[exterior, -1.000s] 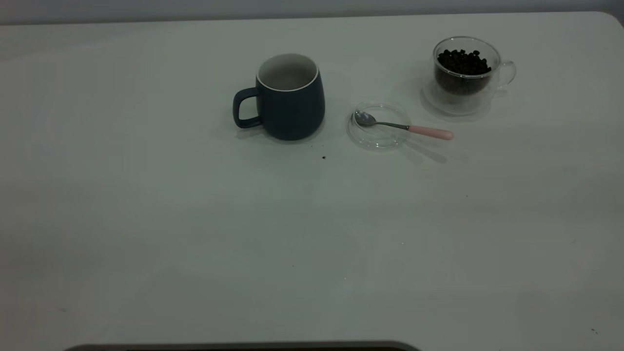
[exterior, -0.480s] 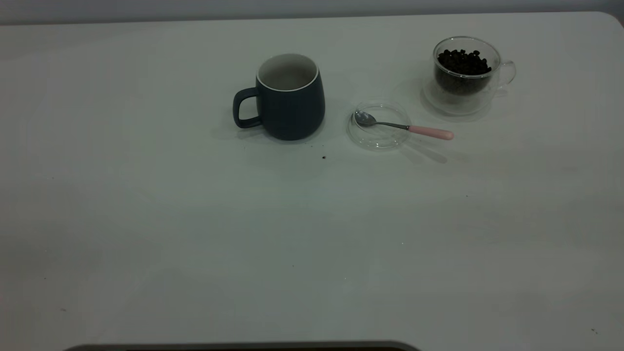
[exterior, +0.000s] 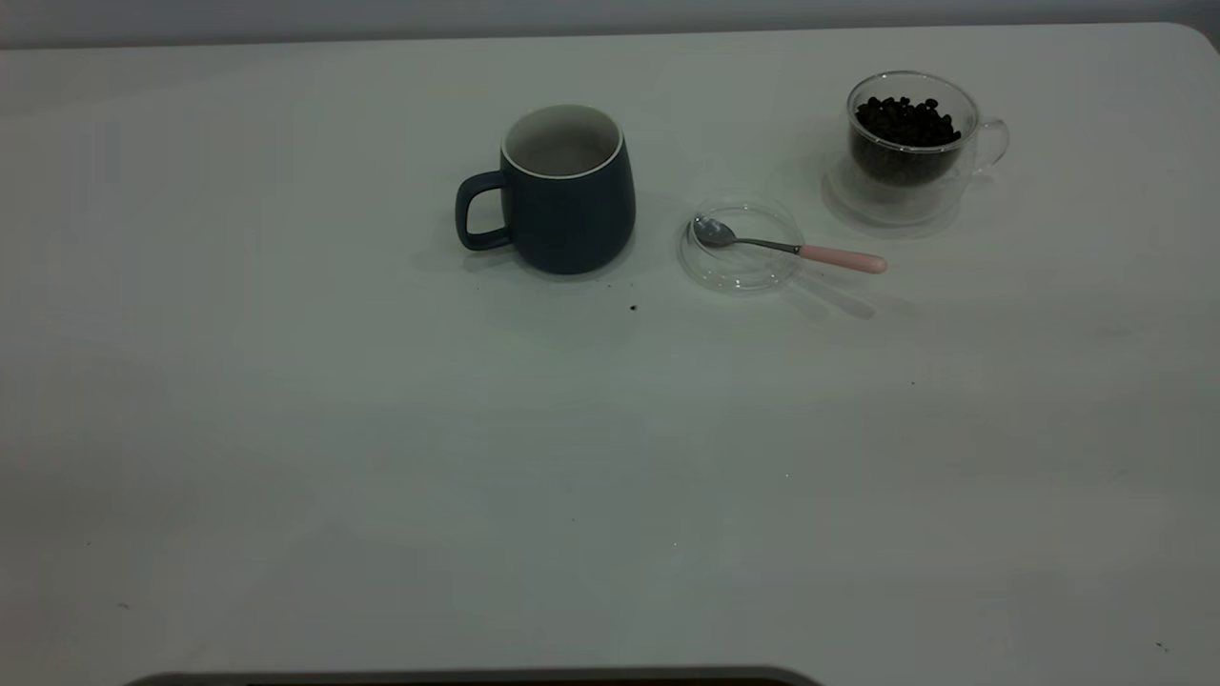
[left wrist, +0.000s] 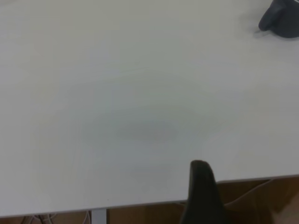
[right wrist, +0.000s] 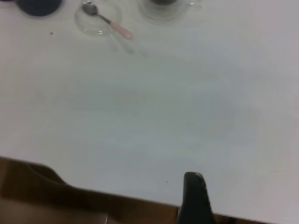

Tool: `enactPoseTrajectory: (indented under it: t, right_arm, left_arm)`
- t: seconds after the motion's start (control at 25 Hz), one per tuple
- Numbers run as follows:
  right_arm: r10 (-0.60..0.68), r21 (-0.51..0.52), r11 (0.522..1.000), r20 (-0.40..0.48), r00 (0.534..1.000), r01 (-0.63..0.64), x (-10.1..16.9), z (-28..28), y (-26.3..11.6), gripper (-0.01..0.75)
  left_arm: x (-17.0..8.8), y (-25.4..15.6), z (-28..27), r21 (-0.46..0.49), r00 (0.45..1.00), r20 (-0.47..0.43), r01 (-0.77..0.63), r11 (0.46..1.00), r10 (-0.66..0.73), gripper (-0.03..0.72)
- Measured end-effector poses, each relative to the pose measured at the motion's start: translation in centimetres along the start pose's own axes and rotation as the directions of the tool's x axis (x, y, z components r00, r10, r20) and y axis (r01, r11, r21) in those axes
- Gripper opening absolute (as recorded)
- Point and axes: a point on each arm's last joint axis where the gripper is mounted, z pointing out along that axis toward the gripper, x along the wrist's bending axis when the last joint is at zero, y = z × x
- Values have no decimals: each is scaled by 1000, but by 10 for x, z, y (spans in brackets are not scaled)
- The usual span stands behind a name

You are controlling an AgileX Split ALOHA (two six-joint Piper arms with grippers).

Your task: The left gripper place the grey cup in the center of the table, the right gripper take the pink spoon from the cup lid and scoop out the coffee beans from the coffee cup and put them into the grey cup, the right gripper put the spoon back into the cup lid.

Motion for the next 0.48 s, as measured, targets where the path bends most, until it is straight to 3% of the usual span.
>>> enactPoseTrajectory:
  t: [0.24,0.48]
  right_arm:
    - [10,-104,995,40,999,-6,-1,-12,-10,589]
    - [16,-110,994,51,999,-10,-2,-13,-10,589]
  left_arm:
    - [0,0,0,0,1000,0,0,1000,0,567]
    - [0,0,0,0,1000,0,-1,1000,1,567]
